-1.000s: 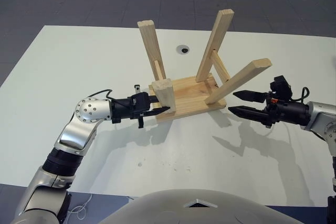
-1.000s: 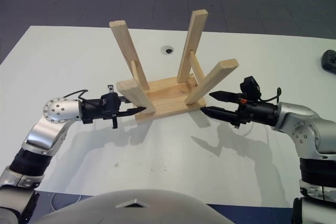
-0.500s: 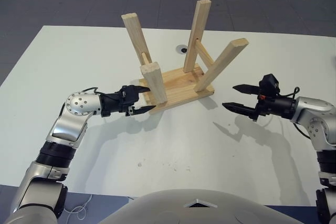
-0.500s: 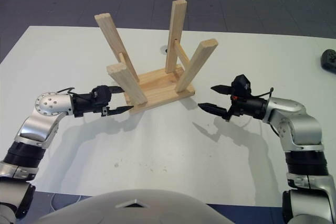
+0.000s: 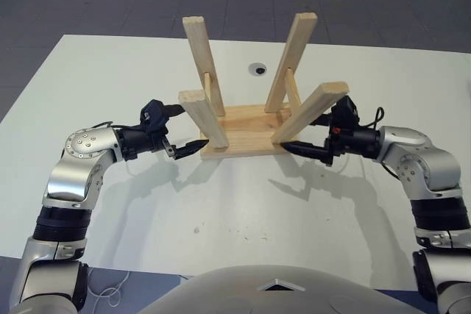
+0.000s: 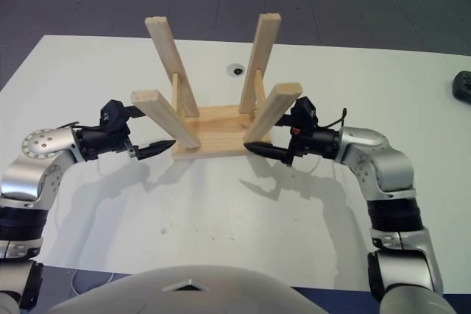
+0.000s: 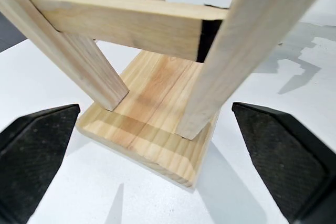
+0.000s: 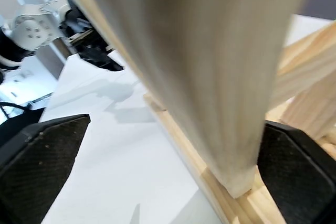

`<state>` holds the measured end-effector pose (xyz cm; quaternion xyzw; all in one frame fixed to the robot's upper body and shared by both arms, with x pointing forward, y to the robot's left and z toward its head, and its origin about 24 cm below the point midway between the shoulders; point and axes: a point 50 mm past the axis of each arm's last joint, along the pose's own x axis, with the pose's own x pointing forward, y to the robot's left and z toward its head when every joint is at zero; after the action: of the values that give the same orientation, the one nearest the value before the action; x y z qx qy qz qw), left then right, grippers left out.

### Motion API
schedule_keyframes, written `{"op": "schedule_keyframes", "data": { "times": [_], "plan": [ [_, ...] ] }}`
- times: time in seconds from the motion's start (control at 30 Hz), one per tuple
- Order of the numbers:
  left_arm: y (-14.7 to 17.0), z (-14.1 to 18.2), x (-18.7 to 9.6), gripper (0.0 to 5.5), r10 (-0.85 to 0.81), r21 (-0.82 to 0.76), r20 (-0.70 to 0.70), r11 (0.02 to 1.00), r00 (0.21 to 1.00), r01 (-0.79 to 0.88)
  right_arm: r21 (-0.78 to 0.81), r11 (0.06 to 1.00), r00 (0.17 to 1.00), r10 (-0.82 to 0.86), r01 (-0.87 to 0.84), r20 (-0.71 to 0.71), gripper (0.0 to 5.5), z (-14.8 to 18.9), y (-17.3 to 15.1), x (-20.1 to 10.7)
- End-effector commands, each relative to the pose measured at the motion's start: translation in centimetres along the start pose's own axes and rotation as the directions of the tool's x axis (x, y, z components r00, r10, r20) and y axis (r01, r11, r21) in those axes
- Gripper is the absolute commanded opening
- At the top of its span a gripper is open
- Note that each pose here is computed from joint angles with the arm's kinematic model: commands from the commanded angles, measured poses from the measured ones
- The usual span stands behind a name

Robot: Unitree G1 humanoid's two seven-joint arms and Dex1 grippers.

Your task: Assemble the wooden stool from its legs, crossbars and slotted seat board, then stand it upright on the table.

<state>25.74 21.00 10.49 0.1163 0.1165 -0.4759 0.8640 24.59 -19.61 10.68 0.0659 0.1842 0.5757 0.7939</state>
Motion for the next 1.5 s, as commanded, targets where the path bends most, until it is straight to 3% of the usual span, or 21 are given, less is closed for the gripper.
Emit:
{"op": "schedule_keyframes", "data": {
  "times": [0.03,0.27,0.47,0.57,0.83,1.23,1.5],
  "plan": [
    [-0.2,-0.5,-0.3,5.38,0.000,0.017,-0.045,1.000,0.999,0.001,-0.009,1.000,0.999,0.009,-0.009,-0.036,5.40,0.2,1.4,-1.6],
    [-1.5,-0.2,0.8,5.38,-0.094,0.000,-0.010,0.996,0.996,0.094,-0.080,0.991,0.993,-0.112,0.109,-0.028,5.40,-0.5,0.8,-1.4],
    [0.0,0.7,1.9,5.38,-0.189,-0.031,-0.007,0.982,0.982,0.189,-0.050,0.992,0.993,-0.116,0.114,-0.028,5.40,-1.3,-0.3,-1.5],
    [0.9,0.8,2.9,4.97,-0.212,-0.008,-0.038,0.977,0.977,0.211,-0.066,0.991,0.993,-0.115,0.115,0.005,5.13,-0.6,-1.2,-0.6],
    [0.9,-0.4,3.6,3.48,-0.275,0.023,-0.115,0.960,0.955,0.279,-0.063,0.998,0.998,-0.032,0.028,-0.053,3.72,-1.1,-1.6,0.8],
    [0.6,-0.5,4.3,1.42,-0.305,0.025,-0.108,0.951,0.946,0.309,-0.036,0.999,0.997,-0.019,0.016,-0.081,1.77,-1.5,-1.9,1.0],
    [0.3,0.3,3.5,1.32,-0.377,-0.051,-0.123,0.926,0.918,0.374,0.052,0.998,0.996,0.050,-0.046,-0.075,1.67,-1.0,-0.6,0.5]
  ]
}}
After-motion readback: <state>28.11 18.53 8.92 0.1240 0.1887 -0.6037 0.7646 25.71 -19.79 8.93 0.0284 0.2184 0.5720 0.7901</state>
